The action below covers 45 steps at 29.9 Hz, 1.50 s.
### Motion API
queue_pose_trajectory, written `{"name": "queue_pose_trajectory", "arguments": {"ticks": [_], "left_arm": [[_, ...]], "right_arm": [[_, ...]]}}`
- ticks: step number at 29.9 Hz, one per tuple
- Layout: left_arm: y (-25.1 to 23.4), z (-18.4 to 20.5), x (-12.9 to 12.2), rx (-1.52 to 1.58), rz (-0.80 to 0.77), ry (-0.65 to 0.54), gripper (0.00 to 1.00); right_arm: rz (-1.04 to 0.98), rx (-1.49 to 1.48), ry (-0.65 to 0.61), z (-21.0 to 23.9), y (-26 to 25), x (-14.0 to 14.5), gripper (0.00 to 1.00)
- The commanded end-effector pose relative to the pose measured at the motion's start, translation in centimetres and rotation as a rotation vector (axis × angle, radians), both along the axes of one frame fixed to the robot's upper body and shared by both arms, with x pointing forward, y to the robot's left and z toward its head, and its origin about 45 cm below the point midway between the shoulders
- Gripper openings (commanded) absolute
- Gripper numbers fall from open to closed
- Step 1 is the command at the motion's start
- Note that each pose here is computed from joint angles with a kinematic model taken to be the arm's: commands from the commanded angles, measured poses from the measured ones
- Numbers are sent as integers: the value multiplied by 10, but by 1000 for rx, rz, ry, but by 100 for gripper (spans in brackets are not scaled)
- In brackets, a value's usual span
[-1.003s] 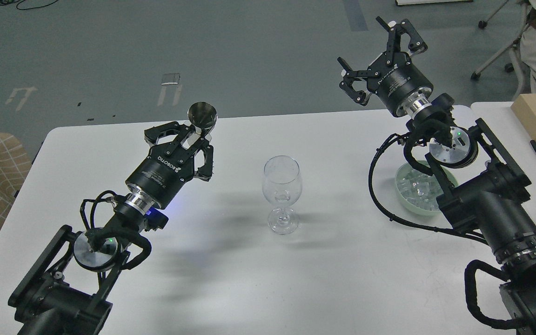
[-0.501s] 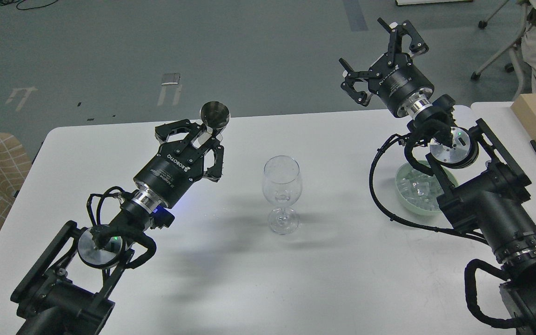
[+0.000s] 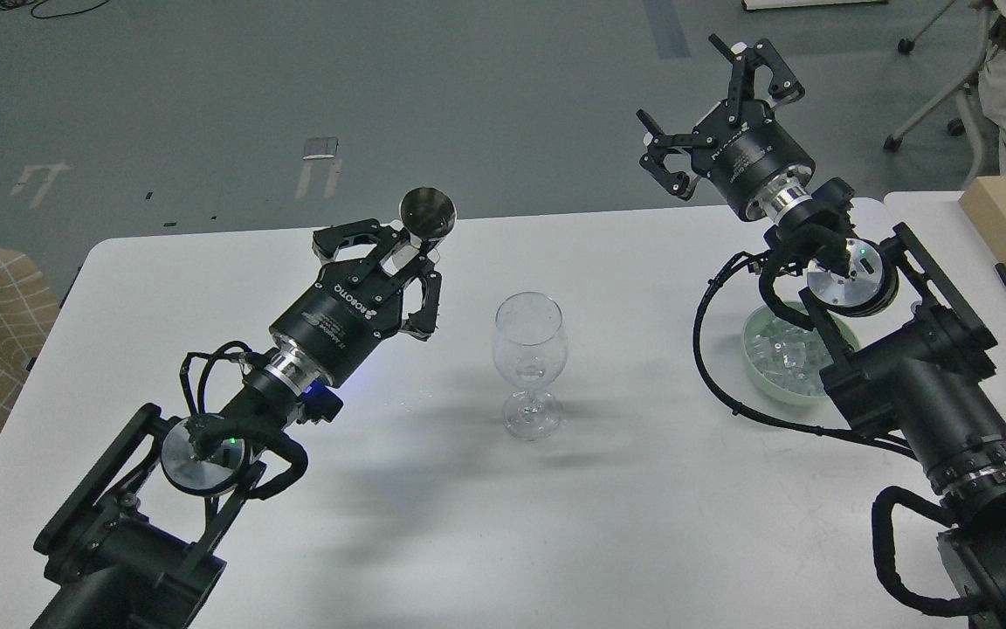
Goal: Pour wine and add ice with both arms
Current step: 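Carry the jigger above the wine glass with the left gripper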
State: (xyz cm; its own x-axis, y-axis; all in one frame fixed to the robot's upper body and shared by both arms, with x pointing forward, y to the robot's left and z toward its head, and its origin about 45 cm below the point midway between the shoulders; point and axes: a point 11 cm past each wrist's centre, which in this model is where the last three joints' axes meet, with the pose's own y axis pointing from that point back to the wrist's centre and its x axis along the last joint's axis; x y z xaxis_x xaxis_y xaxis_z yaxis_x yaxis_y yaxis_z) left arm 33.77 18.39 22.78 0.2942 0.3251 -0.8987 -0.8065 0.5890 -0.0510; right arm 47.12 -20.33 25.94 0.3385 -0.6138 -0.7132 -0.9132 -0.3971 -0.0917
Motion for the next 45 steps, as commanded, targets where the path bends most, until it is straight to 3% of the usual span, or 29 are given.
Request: {"name": "queue_pose_trajectory", "arguments": {"ticks": [1,45], "left_arm": [[-4,0,-1,7,-10,-2,0],[-23,8,7,86,-68,-33,0]], "right_arm": [[-1,1,0,0,0,0,100],[-3,0,4,-1,-1,0,100]]}}
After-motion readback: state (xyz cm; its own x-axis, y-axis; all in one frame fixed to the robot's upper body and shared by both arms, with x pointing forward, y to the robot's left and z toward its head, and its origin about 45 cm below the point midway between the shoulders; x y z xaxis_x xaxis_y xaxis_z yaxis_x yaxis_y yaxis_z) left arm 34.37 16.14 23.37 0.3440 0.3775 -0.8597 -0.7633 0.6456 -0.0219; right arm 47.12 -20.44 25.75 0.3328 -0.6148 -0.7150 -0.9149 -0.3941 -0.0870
